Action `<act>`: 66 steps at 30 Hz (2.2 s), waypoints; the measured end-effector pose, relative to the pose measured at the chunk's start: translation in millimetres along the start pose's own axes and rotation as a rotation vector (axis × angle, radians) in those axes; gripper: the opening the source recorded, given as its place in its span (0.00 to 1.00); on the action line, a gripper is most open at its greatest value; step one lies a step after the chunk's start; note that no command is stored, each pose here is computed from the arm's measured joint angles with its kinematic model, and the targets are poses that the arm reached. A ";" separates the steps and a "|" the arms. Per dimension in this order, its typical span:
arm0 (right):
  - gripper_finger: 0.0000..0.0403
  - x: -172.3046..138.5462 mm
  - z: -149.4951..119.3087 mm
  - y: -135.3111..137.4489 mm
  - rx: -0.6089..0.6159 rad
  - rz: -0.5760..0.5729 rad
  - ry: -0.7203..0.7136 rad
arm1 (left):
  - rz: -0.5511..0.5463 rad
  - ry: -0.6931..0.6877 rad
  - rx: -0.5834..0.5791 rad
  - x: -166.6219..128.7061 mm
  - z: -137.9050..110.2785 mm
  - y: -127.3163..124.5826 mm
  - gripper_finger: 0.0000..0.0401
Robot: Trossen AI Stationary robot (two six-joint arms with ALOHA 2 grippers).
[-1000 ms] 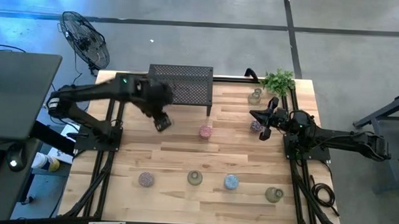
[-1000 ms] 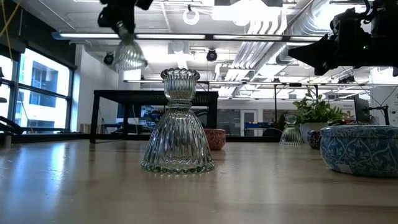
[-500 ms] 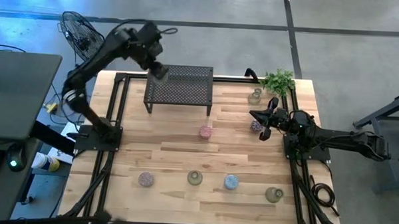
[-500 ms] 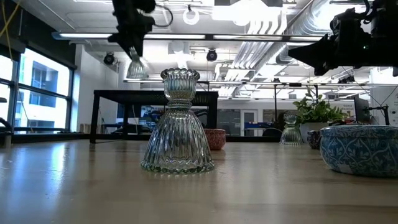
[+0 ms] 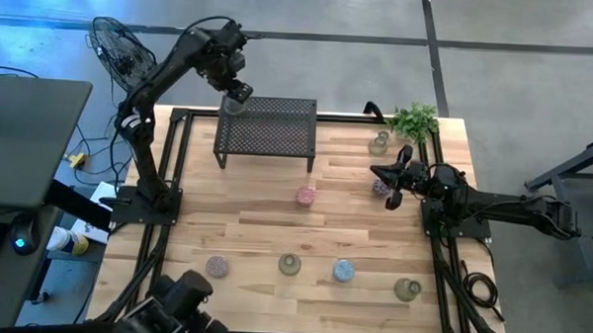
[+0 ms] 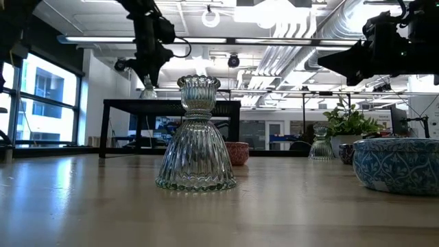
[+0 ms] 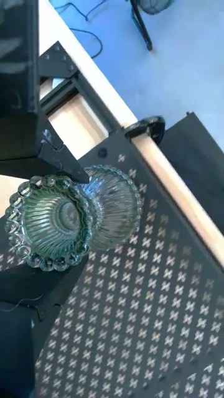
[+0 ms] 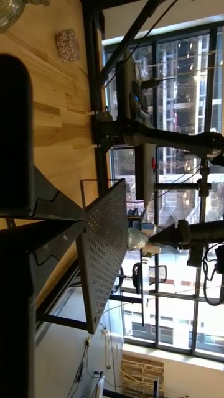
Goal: Pick & Place candle stick holders
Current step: Put the green glass candle holder on the shelf
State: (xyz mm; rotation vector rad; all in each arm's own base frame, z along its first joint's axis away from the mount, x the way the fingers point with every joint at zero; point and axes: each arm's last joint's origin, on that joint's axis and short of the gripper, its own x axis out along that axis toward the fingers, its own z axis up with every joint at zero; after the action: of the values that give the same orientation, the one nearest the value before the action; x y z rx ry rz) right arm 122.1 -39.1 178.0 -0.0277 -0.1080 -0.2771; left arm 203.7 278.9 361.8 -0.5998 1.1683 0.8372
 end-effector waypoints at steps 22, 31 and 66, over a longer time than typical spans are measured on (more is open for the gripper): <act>0.00 0.0 -0.3 -0.1 0.004 -0.001 0.003 | 0.044 0.002 -0.018 14.3 8.5 4.4 0.42; 0.00 0.0 -0.3 0.0 0.004 -0.001 0.003 | 0.036 -0.017 -0.019 15.8 11.3 4.2 0.42; 0.00 0.0 -0.6 -0.1 0.004 -0.001 0.006 | 0.103 0.015 -0.008 12.2 5.9 6.3 0.56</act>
State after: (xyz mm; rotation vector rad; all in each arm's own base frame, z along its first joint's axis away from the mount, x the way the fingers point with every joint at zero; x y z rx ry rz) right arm 122.1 -39.2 177.4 -0.0228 -0.1025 -0.2783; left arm 203.7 290.2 351.9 -0.5568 1.2185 0.9262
